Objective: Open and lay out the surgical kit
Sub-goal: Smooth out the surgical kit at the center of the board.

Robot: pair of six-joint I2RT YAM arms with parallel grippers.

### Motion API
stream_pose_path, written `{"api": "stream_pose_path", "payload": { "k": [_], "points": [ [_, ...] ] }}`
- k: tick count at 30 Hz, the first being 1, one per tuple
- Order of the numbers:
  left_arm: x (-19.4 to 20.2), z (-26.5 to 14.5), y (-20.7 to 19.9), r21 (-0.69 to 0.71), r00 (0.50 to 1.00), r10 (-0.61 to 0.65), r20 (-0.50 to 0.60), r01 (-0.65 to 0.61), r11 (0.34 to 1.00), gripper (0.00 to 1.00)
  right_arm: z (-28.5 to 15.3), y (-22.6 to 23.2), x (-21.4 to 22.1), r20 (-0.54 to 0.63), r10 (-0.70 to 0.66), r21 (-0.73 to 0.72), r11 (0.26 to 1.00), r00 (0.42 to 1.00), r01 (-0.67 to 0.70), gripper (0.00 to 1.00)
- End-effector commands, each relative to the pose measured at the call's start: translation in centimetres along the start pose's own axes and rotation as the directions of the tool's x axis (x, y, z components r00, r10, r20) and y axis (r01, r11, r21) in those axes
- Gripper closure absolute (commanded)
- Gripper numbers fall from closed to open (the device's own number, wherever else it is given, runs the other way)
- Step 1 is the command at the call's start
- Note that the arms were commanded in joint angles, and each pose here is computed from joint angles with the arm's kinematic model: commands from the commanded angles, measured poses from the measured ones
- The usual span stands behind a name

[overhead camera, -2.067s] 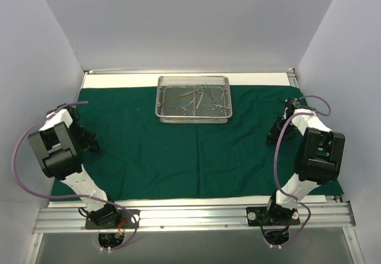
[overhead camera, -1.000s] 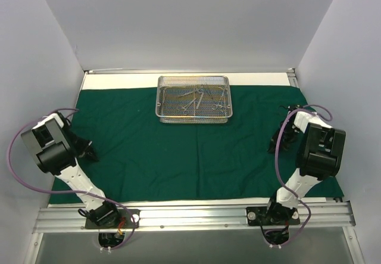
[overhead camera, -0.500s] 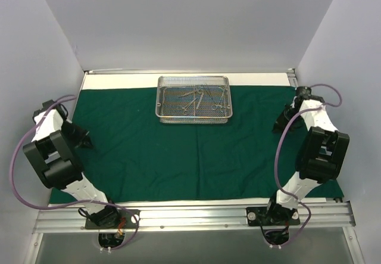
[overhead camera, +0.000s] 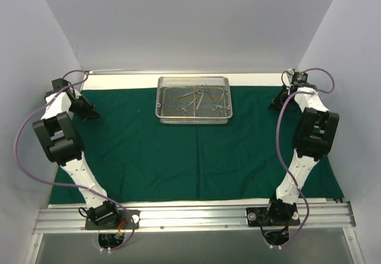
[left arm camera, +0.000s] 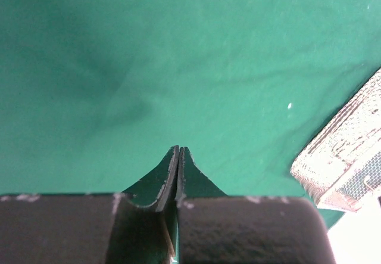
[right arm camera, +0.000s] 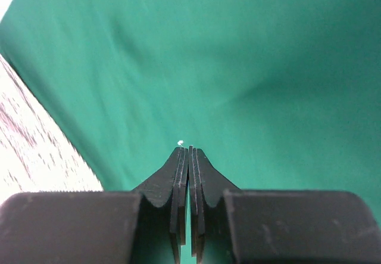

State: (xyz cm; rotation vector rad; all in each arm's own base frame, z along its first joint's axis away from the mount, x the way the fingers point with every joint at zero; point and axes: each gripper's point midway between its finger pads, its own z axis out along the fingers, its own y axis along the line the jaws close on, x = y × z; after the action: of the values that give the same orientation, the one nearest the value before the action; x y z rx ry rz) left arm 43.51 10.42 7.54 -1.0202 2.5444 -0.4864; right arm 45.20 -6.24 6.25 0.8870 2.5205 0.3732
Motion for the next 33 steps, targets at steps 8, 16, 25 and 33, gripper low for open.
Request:
{"api": "stream_pose_path", "payload": {
  "k": [8,16,25,33],
  "points": [
    [-5.5,4.7,-3.4,0.139,0.995,0.089,0.051,-0.095,0.986,0.98,5.4,3.3,-6.0,0.109,0.0,-0.147,0.989,0.994,0.016,1.0],
    [-7.2,7.0,-2.5,0.078,0.998,0.047,0.045,-0.05,0.996,0.98,7.5,2.6,-6.6,0.105,0.01,-0.16,0.987,0.994,0.007,1.0],
    [-6.4,9.5,0.9,-0.056,1.0,-0.023,-0.02,0.022,0.998,0.98,11.4,-2.8,-6.0,-0.005,0.064,0.022,0.998,0.998,-0.064,1.0],
    [-7.2,8.9,1.7,-0.081,1.0,-0.008,-0.021,0.006,0.997,0.98,11.9,-3.0,-6.9,-0.003,0.035,0.042,0.999,0.999,-0.035,1.0]
  ]
}}
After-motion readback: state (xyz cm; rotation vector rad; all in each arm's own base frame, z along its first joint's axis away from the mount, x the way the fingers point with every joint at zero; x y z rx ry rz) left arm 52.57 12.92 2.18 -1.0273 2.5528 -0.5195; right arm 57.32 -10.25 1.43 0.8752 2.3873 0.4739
